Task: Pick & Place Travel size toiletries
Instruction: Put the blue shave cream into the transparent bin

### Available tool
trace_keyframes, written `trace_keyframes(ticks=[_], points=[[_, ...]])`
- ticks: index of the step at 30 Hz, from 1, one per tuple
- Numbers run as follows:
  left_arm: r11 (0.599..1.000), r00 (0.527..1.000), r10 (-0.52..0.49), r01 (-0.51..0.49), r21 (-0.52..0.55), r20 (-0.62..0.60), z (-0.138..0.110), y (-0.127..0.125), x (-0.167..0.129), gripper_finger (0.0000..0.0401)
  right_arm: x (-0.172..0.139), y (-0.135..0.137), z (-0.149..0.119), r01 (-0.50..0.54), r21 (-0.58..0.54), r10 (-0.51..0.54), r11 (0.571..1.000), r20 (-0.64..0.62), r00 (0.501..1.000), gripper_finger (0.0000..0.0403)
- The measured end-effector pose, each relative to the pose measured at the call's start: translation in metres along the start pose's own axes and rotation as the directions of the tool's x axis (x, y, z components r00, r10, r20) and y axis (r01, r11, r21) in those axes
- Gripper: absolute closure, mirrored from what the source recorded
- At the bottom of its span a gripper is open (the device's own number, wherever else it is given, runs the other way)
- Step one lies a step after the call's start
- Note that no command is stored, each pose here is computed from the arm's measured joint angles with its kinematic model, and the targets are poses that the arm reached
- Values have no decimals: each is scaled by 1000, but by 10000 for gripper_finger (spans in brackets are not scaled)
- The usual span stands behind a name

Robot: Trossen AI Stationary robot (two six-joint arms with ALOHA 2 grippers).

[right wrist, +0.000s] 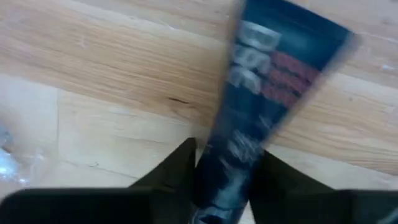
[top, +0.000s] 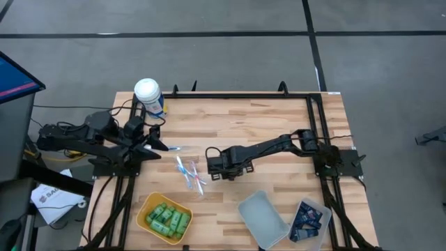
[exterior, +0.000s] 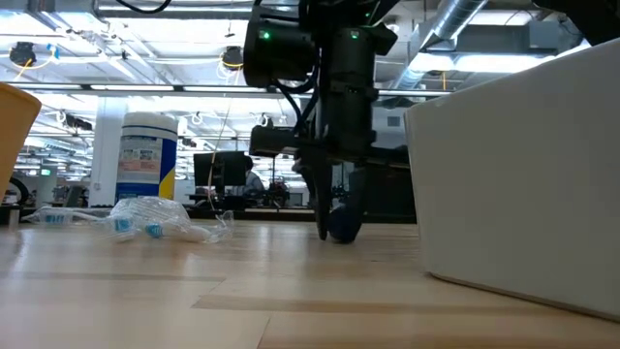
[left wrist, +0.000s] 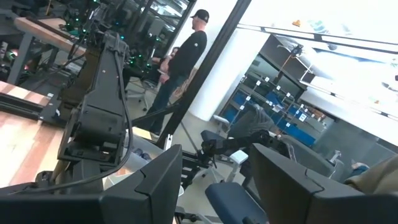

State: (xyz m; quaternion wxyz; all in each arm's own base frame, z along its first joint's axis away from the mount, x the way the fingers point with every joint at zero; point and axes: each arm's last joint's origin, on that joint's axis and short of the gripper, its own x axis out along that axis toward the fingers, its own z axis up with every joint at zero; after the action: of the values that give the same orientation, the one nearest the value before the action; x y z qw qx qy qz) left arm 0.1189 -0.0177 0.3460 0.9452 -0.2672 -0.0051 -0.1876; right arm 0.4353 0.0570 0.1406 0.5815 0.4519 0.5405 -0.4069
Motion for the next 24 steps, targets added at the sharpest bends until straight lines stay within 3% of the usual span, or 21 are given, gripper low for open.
trace_keyframes(ticks=[7, 16, 20, 24], points=[[1000, 1000, -1, 1, 1, 2, 0, 0, -1, 216, -9, 6, -1, -21, -64, 19, 998, -27, 999, 329], [1000, 999, -23, 23, 12, 37, 3, -5, -10, 216, -86, 6, -11, -120, -165, 127, 979, 30, 992, 386], [999, 998, -35, 34, 17, 55, 5, -8, -15, 216, -123, -13, -33, -94, -170, 104, 981, 47, 994, 376], [999, 997, -45, 44, 22, 70, 6, -10, -20, 216, -152, -42, -69, 19, -118, -12, 993, 68, 998, 358]])
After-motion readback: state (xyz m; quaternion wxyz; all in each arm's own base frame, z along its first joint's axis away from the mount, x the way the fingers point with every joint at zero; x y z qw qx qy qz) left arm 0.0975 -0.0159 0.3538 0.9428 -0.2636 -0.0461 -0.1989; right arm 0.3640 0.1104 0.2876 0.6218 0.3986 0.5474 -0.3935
